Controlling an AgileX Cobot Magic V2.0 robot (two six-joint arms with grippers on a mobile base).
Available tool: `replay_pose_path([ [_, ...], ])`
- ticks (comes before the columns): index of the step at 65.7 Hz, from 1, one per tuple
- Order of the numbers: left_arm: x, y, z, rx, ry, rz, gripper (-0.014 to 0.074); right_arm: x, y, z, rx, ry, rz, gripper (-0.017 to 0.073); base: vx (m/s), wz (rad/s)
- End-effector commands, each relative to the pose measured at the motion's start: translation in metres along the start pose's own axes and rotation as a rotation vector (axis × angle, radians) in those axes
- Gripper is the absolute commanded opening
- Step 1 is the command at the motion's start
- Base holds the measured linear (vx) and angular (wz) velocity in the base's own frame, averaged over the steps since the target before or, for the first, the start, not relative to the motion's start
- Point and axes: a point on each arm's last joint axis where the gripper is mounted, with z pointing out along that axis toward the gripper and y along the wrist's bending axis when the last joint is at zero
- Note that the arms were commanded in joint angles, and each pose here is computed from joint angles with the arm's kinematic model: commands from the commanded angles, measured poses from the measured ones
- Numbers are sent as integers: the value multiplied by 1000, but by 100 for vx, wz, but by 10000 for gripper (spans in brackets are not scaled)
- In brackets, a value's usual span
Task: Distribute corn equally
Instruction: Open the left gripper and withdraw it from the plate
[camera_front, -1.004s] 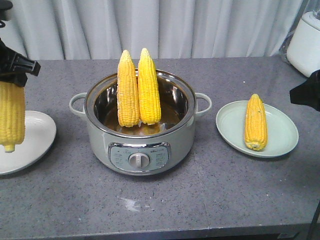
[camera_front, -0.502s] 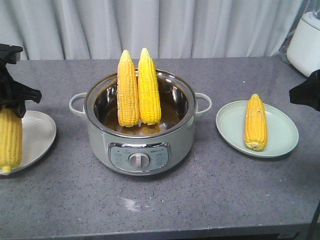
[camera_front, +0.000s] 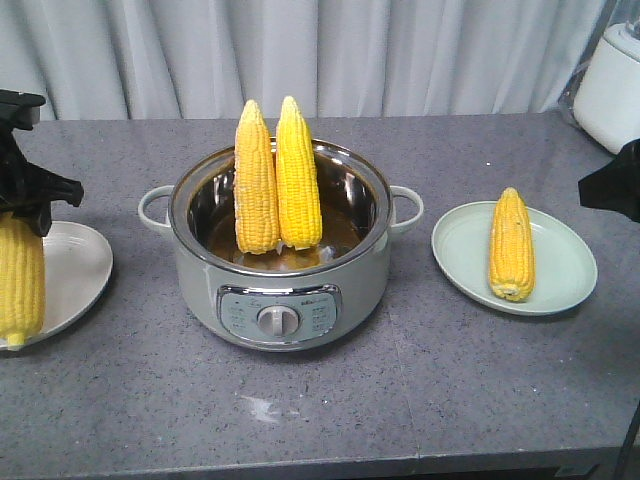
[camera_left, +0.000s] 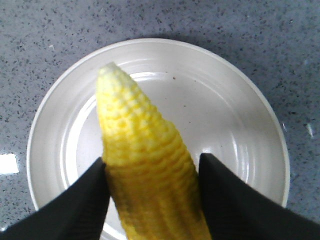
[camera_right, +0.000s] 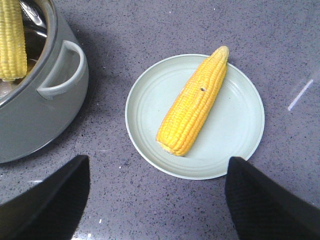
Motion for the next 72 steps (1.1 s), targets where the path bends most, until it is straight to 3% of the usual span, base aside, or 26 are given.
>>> replay_pose_path([
  [1,-3,6,-29,-24,-108,-36,477,-9,3,-13,10,-89,-14,546,0,0],
  [10,-3,6,-30,-24,-110,-37,633,-9,3,-13,10,-88,-14,546,0,0],
  [19,-3,6,-30,-24,-113,-36,707,-9,3,-13,9,-86,-14,546,0,0],
  [35,-2,8,-49,-22,-201,-44,696,-8,3,-13,8,-86,-13,546,0,0],
  [50,11,12,-102,-7,-380,-85,686,-8,3,-13,8,-86,-13,546,0,0],
  [72,79,14,-156,23,-595,-119,658,-9,3,-13,6,-87,-11,546,0,0],
])
